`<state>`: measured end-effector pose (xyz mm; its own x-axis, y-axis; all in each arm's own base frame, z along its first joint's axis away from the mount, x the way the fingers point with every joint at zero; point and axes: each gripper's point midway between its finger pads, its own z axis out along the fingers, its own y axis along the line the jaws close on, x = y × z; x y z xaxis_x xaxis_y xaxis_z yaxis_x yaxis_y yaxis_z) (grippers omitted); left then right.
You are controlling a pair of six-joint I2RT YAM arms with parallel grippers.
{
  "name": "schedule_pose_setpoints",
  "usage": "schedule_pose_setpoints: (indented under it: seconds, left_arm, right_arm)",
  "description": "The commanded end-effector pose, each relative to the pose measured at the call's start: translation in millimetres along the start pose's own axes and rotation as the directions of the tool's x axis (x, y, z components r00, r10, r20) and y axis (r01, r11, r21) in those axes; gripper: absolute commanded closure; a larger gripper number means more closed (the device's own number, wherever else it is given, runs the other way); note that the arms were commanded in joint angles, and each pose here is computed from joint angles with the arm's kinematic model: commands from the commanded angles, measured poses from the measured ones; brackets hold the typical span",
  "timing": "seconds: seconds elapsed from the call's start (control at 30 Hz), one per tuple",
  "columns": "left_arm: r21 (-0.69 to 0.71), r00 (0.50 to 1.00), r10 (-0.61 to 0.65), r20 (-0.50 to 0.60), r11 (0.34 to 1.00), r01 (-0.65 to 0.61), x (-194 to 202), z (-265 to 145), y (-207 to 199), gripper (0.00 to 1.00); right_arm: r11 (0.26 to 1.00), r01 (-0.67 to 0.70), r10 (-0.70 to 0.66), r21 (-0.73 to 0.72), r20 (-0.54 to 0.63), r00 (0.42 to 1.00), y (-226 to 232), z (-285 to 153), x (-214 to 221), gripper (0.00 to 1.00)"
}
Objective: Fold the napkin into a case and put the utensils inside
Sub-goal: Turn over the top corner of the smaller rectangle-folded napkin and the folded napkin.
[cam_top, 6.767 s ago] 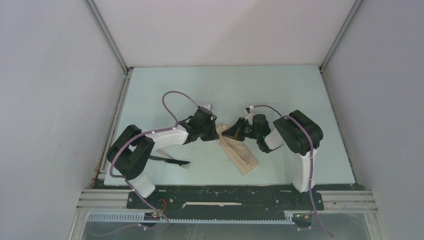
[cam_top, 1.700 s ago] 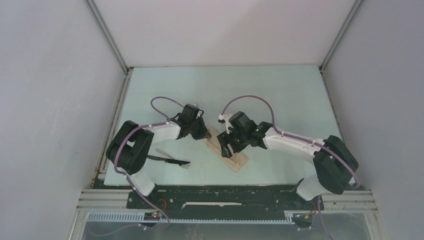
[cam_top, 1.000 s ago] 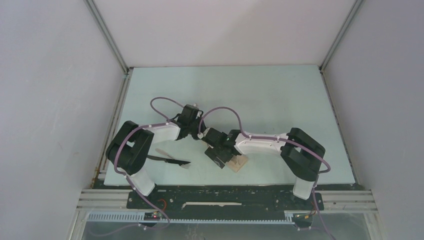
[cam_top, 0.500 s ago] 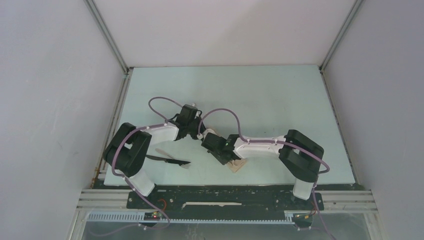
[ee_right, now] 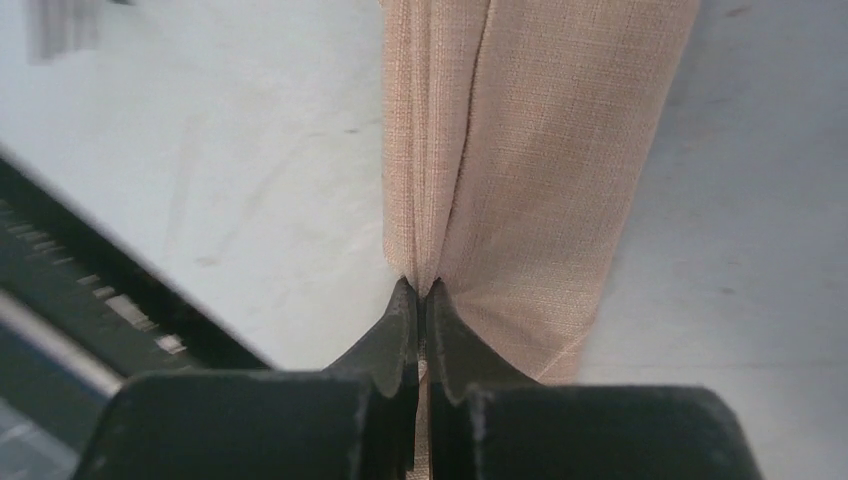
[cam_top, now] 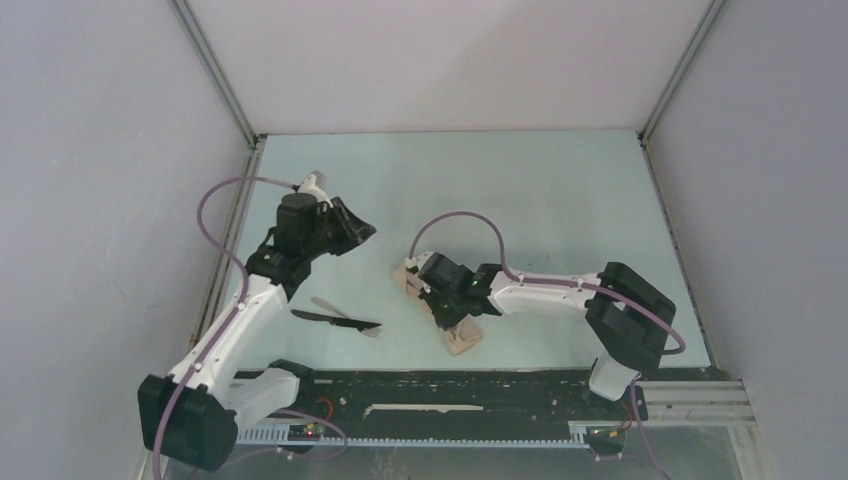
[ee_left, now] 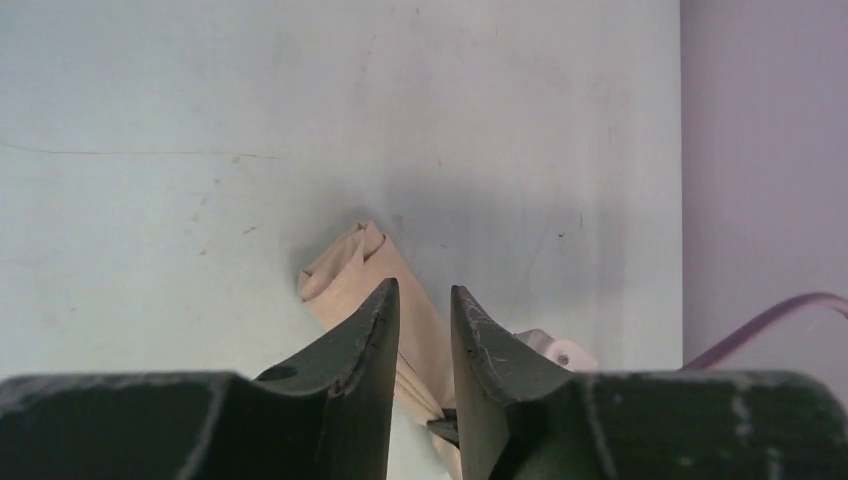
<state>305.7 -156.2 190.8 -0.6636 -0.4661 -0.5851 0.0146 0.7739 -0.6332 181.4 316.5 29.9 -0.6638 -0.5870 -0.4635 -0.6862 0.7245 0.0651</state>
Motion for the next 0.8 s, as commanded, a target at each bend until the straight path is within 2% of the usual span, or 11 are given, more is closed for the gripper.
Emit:
schedule_pose_setpoints:
  seconds: [0.0, 0.2, 0.33, 0.4, 0.6, 0.73, 0.77]
  left_arm:
    - [-0.07, 0.999, 0.048, 0.018, 0.996, -0.046, -4.3, -30.1, 14.2, 0.67]
    - [-0.041, 0.999, 0.007, -0.048, 0.999, -0.009, 20.2, -30.4, 18.8, 0.69]
    - [-0.021, 0.994, -0.023, -0.106, 1.0, 0.021, 39.6, -23.4, 24.0, 0.7]
    - [-0.021, 0.991, -0.032, -0.129, 0.999, 0.03, 46.9, -20.0, 26.8, 0.71]
    - [0.029, 0.976, -0.016, -0.217, 0.999, 0.023, 68.1, -5.6, 13.1, 0.71]
    - [0.113, 0.952, 0.015, -0.305, 0.993, 0.021, 88.2, 10.7, -11.5, 0.7]
    - [0.133, 0.946, 0.013, -0.324, 0.991, 0.032, 92.2, 17.6, -17.6, 0.7]
  right_arm:
    - [0.921, -0.129, 0.174, -0.367, 0.091, 0.981, 51.7, -40.0, -36.4, 1.0]
    - [0.72, -0.291, 0.42, -0.63, 0.062, 0.905, 50.1, -62.6, -54.0, 1.0]
    - [0.592, -0.368, 0.519, -0.717, -0.01, 0.855, 35.6, -58.8, -42.1, 1.0]
    - [0.506, -0.404, 0.576, -0.762, -0.05, 0.816, 24.4, -55.9, -39.1, 1.0]
    - [0.404, -0.468, 0.666, -0.786, -0.097, 0.739, -16.6, -36.6, -17.7, 1.0]
    - [0.391, -0.509, 0.691, -0.767, -0.121, 0.713, -38.1, -25.1, -1.7, 1.0]
    - [0.391, -0.517, 0.694, -0.761, -0.125, 0.709, -42.2, -22.4, 1.3, 0.97]
